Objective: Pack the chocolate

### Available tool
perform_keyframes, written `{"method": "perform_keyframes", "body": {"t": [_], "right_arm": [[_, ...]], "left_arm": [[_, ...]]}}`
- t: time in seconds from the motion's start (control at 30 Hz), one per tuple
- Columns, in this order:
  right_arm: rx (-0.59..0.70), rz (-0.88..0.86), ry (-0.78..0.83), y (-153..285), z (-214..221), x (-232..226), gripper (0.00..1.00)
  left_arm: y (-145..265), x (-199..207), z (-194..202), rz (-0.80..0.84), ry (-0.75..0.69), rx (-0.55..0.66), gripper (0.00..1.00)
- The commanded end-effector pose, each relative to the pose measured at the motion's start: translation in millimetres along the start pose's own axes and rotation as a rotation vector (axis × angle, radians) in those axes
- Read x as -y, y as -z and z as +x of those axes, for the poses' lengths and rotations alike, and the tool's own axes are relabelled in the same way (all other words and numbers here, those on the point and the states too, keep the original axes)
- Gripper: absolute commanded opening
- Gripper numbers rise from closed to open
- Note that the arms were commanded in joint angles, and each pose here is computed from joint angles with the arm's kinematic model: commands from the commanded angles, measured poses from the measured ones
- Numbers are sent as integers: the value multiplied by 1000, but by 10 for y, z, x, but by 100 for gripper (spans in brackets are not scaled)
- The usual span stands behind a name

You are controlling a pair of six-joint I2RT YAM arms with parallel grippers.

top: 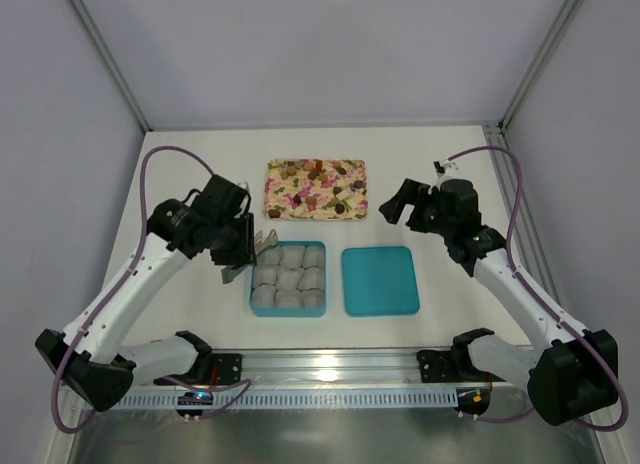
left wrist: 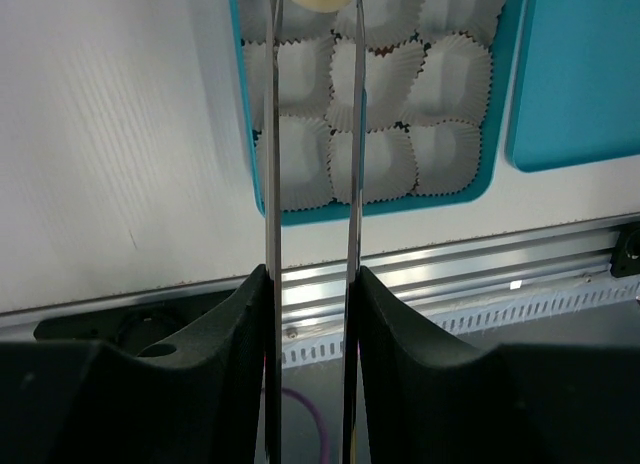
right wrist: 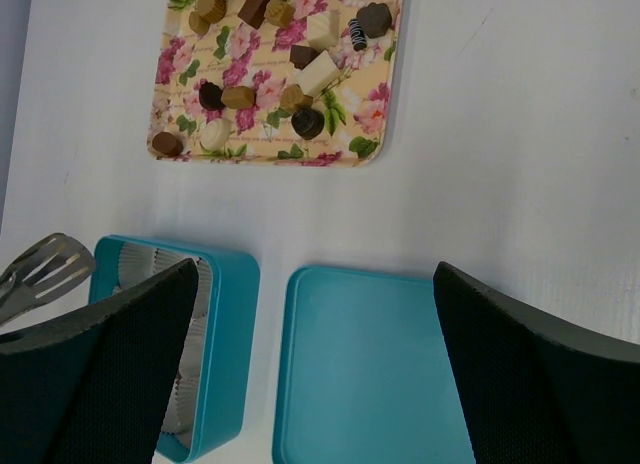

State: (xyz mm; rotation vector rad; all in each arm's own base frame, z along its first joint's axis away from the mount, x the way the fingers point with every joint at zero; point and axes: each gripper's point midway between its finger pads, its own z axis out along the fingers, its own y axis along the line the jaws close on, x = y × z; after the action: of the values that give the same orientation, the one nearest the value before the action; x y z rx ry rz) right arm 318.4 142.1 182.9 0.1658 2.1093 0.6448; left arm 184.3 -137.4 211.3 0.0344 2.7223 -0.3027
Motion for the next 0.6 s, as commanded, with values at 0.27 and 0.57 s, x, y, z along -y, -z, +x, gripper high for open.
{"method": "perform_keyframes", "body": {"t": [0.27, 0.57], "right_arm": [[22, -25, 0, -27, -31, -85, 100], [17, -30, -1, -41, -1, -91, 100]], "left_arm": [[-173, -31, 169, 13, 46, -11, 36], [-292, -41, 126, -6, 59, -2, 38]]}}
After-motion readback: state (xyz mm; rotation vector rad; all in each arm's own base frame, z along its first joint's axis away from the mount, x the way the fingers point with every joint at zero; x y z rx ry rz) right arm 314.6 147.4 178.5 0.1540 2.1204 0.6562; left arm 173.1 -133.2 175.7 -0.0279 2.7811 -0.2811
